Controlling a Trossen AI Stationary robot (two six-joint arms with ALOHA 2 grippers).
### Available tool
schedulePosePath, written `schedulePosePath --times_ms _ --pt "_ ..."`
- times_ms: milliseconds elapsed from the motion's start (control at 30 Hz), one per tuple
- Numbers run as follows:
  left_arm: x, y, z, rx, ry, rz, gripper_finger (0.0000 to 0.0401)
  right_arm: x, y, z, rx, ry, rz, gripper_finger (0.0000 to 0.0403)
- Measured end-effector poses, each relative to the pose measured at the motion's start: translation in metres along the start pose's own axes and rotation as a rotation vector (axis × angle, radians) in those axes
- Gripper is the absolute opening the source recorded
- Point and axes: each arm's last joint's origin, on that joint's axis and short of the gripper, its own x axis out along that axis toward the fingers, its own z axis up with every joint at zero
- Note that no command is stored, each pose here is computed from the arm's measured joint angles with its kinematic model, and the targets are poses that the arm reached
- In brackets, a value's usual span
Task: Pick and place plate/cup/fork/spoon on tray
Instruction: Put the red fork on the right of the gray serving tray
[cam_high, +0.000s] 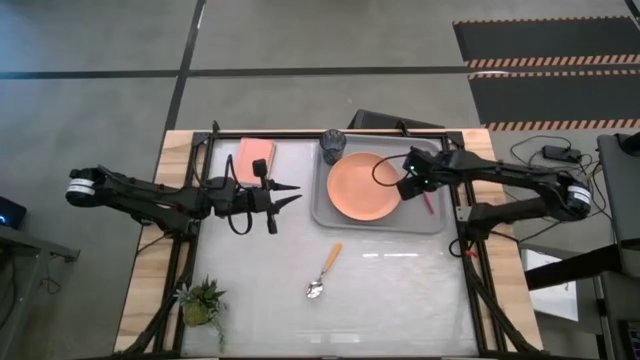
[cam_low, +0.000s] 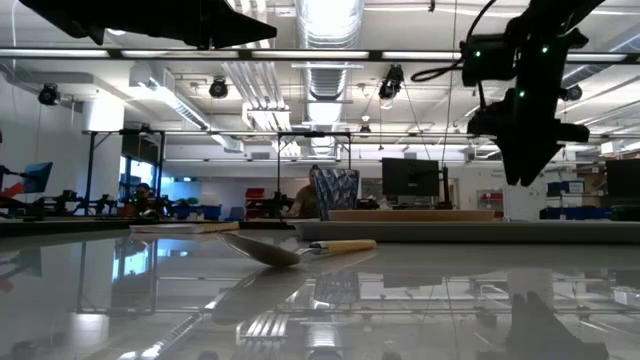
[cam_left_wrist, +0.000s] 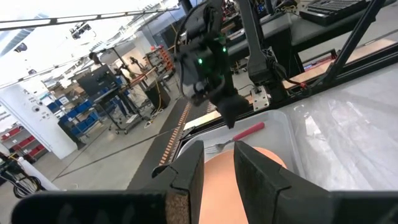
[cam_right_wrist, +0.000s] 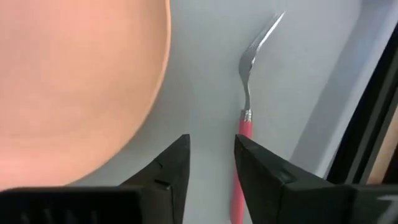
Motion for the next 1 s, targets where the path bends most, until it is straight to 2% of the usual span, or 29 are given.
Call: schedulePosePath --times_ms 167,267,333,567,733,867,1000 --pt "0.000 0.000 0.000 -0.001 0.000 0.000 0.0070 -0.012 -0.007 -0.002 0.038 -0.086 -0.016 0.0073" --pt "0.000 0.000 0.000 -0.001 0.001 -0.001 0.0070 -0.016 -0.009 -0.004 0.029 -0.081 0.015 0.0028" --pt "0.000 0.000 0.000 -0.001 0.000 0.000 0.0070 -0.015 -0.009 -0.006 0.015 -0.069 0.035 0.0014" --pt "0.000 0.000 0.000 -0.002 0.000 0.000 0.0070 0.009 -0.017 -0.024 0.005 0.009 -0.011 0.0008" --pt "0.000 0.000 0.000 -0.002 0.001 -0.001 0.0070 0.032 -0.025 -0.036 0.061 0.030 -0.034 0.0008" --pt "0.000 0.000 0.000 -0.002 0.001 -0.001 0.0070 0.041 -0.030 -0.041 0.090 0.008 -0.078 0.0008" --pt "0.000 0.000 0.000 -0.002 0.001 -0.001 0.0070 0.042 -0.029 -0.040 0.105 -0.010 -0.067 0.0016"
